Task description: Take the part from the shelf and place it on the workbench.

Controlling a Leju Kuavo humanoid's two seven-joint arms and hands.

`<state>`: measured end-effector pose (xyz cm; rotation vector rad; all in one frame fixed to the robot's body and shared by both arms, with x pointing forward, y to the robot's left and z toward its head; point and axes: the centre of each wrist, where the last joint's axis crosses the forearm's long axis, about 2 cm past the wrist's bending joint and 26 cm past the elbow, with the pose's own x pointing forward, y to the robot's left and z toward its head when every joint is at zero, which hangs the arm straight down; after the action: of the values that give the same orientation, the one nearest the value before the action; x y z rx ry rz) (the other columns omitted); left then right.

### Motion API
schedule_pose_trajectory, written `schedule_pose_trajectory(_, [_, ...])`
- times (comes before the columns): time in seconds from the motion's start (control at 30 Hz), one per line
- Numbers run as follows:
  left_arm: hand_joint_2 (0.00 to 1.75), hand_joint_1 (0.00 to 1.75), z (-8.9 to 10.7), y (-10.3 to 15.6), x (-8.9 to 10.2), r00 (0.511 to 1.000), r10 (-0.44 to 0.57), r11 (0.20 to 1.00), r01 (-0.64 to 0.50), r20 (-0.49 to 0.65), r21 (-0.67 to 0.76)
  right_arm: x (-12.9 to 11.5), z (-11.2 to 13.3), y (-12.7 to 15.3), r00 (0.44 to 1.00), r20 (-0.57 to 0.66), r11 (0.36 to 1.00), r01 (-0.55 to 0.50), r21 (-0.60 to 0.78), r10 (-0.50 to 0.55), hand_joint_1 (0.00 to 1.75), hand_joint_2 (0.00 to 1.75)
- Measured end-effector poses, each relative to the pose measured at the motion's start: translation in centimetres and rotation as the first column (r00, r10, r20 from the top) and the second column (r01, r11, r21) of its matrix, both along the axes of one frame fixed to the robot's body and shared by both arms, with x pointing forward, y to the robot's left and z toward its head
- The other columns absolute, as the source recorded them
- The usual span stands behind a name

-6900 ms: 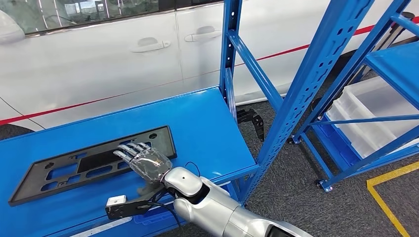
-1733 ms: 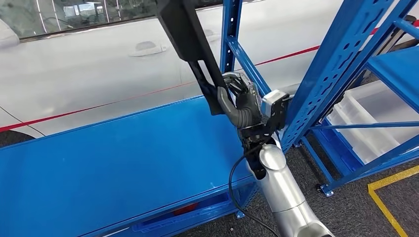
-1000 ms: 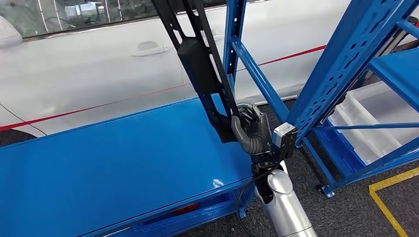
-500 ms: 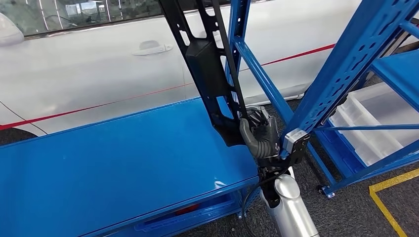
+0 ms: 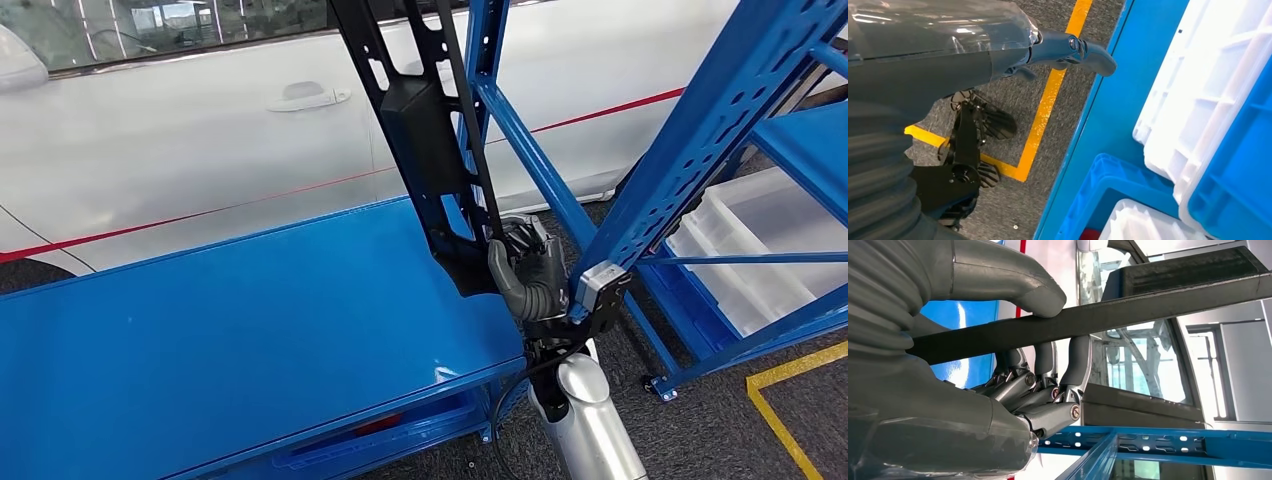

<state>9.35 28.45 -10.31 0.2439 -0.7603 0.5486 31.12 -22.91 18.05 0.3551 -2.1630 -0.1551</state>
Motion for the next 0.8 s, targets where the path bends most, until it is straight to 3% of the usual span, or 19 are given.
schedule_pose_trajectory(0.8, [1.75,0.00,0.14,0.65,0.54,0.998,0.007,0.999,-0.003,-0.069,0.050,0.73,0.25,0.07,1.000,-0.020,1.000,-0.020,0.010,0.021,1.66,1.75])
